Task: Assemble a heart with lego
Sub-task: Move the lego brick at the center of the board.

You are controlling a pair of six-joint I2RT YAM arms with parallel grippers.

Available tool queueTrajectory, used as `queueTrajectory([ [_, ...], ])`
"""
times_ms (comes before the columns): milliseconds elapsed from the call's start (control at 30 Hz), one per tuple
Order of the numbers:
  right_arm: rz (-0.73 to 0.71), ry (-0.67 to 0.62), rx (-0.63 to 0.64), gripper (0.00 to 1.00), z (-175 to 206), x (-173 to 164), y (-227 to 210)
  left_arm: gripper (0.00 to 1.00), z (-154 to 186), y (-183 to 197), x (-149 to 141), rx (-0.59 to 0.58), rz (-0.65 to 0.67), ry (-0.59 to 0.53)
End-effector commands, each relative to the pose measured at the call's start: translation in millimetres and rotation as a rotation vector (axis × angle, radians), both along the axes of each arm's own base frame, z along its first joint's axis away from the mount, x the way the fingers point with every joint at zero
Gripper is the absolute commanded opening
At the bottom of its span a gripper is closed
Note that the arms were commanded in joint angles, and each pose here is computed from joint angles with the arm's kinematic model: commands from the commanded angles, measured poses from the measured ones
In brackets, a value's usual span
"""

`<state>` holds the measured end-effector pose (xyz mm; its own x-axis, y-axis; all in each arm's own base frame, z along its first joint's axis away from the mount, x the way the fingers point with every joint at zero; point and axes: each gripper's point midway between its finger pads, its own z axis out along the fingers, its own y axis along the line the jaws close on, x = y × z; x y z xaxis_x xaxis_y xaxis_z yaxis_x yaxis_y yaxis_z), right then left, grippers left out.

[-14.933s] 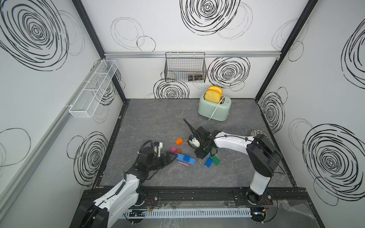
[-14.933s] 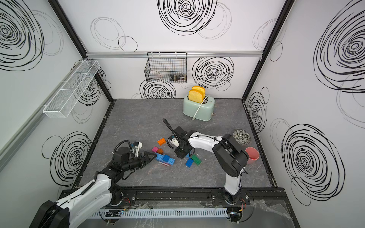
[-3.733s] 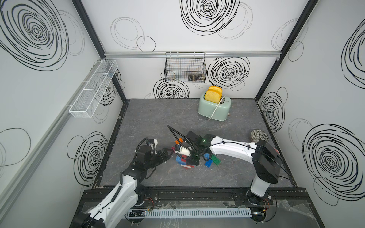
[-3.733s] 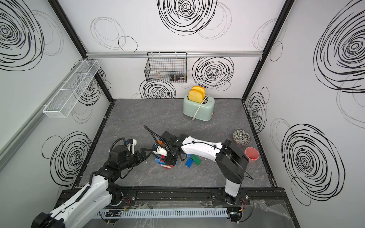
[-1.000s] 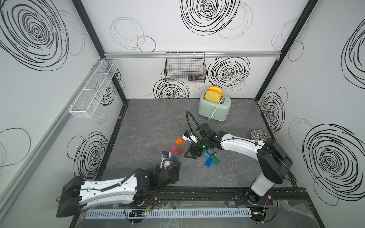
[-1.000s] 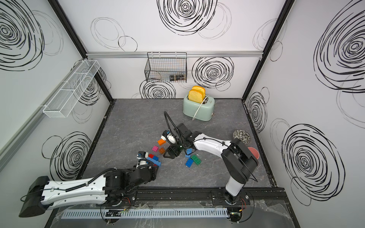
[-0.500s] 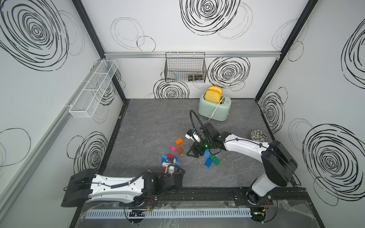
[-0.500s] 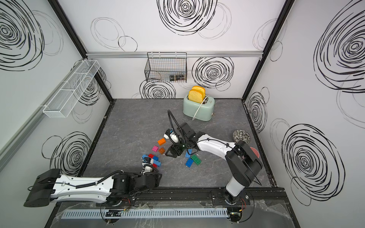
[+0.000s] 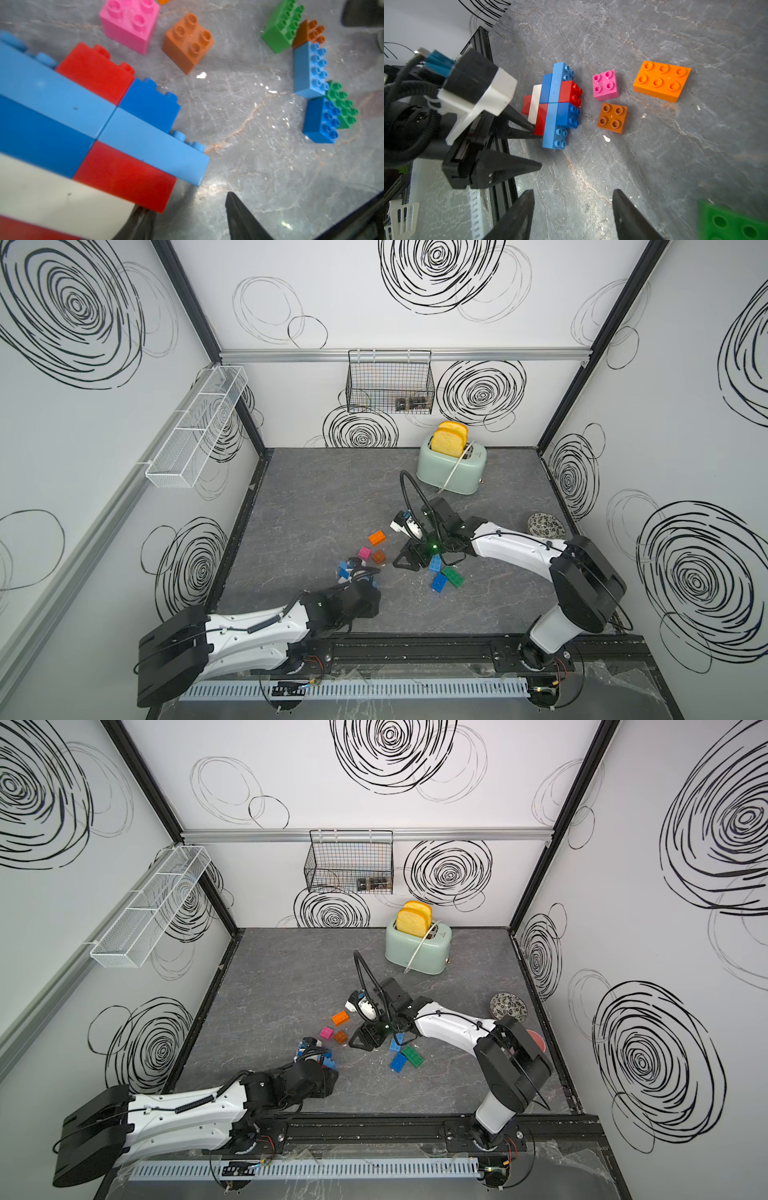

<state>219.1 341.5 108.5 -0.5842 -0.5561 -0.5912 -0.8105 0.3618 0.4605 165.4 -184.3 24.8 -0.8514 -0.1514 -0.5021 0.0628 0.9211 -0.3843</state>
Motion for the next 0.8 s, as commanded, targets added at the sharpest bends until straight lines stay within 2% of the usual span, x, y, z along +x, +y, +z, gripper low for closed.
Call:
queueTrajectory([
  [0,0.009,0.012,0.005,0.63,-2.5,1.8,-0.5,0.58,-3.7,8.7,9.7,0.008,-0.006,-0.014],
  [500,0.003,0.029,-0.003,0.62,-9.6,4.8,-3.0,0.60,5.7,76.1,84.2,0.011,0.188,-0.091],
  [767,-0.004,0.030,-0.015,0.61,-11.6,3.9,-5.8,0.62,12.2,76.0,119.9,-0.013,0.189,-0.109],
])
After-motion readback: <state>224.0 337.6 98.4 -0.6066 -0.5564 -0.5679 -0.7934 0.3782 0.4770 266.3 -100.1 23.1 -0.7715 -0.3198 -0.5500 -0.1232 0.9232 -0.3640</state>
